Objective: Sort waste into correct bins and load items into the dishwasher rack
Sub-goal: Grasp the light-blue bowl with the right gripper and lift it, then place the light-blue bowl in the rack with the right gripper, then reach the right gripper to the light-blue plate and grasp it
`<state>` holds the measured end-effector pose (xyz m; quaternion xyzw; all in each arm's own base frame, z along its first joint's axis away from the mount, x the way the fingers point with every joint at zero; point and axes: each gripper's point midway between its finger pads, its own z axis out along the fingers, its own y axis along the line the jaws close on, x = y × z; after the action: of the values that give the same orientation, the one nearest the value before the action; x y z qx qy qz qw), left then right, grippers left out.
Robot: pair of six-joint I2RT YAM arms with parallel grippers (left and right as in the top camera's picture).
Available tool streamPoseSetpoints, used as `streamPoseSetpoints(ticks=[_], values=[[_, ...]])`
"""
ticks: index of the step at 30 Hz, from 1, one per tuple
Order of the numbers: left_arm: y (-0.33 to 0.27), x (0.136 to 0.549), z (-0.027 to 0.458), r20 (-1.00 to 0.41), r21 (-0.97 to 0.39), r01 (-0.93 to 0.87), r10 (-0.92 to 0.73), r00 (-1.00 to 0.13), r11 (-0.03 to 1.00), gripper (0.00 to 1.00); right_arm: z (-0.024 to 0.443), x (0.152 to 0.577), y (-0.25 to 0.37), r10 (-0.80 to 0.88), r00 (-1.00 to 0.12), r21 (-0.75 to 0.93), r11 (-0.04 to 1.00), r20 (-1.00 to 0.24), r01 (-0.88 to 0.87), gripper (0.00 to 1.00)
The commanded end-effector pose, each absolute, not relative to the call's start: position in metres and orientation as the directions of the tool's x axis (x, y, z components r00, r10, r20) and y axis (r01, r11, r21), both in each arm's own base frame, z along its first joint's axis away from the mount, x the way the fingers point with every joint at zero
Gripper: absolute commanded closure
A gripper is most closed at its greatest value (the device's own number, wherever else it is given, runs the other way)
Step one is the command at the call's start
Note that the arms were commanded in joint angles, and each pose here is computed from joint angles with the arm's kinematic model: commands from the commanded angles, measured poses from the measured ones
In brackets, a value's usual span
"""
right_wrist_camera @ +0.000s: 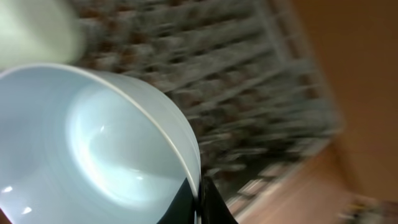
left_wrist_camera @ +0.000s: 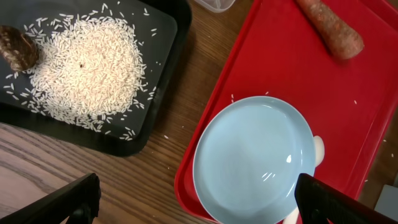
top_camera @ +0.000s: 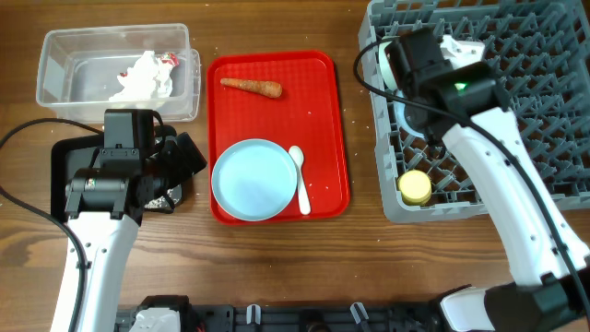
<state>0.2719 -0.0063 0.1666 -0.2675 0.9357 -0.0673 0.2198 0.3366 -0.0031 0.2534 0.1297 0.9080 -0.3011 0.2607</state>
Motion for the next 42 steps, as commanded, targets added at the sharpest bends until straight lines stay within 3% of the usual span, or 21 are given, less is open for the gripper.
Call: streamPoseSetpoints(ticks=[1,8,14,22,28,29,31,34,37,42], values=[[-0.002,0.274,0.167,-0.388,-0.227,-0.473,-0.525,-0.758,0.851,0.00,0.275,0.344,-0.037,-0.066,-0.803,-0.700,0.537,-0.592,0.471,0.96],[-0.002,0.274,0.167,-0.388,-0.227,-0.473,-0.525,-0.758,0.851,0.00,0.238,0.394,-0.020,-0.196,-0.857,-0.800,0.502,-0.476,0.329,0.96],[-0.002,0.274,0.167,-0.388,-0.227,-0.473,-0.525,-0.758,0.851,0.00,0.201,0.420,-0.015,-0.300,-0.912,-0.918,0.361,-0.281,0.164,0.96],[-0.002,0.273,0.167,-0.387,-0.227,-0.473,-0.525,-0.758,0.851,0.00,0.171,0.421,0.015,-0.344,-0.911,-0.901,0.430,-0.226,0.061,0.96],[-0.002,0.273,0.167,-0.387,-0.227,-0.473,-0.525,-0.758,0.851,0.00,0.139,0.408,0.053,-0.386,-0.907,-0.824,0.561,-0.169,-0.085,0.95],[-0.002,0.274,0.167,-0.388,-0.227,-0.473,-0.525,-0.758,0.851,0.00,0.133,0.404,0.058,-0.389,-0.909,-0.805,0.582,-0.149,-0.117,0.89],[-0.002,0.274,0.167,-0.388,-0.227,-0.473,-0.525,-0.758,0.851,0.00,0.124,0.392,0.065,-0.396,-0.913,-0.773,0.607,-0.096,-0.182,0.41],[-0.002,0.273,0.167,-0.387,-0.227,-0.473,-0.525,-0.758,0.851,0.00,0.127,0.385,0.073,-0.384,-0.916,-0.763,0.625,-0.115,-0.166,0.16],[-0.002,0.274,0.167,-0.388,-0.227,-0.473,-0.525,-0.758,0.851,0.00,0.136,0.382,0.091,-0.377,-0.913,-0.678,0.714,-0.158,-0.177,0.08],[-0.002,0.274,0.167,-0.388,-0.227,-0.473,-0.525,-0.758,0.851,0.00,0.173,0.377,0.121,-0.338,-0.897,-0.476,0.862,-0.285,-0.174,0.05]])
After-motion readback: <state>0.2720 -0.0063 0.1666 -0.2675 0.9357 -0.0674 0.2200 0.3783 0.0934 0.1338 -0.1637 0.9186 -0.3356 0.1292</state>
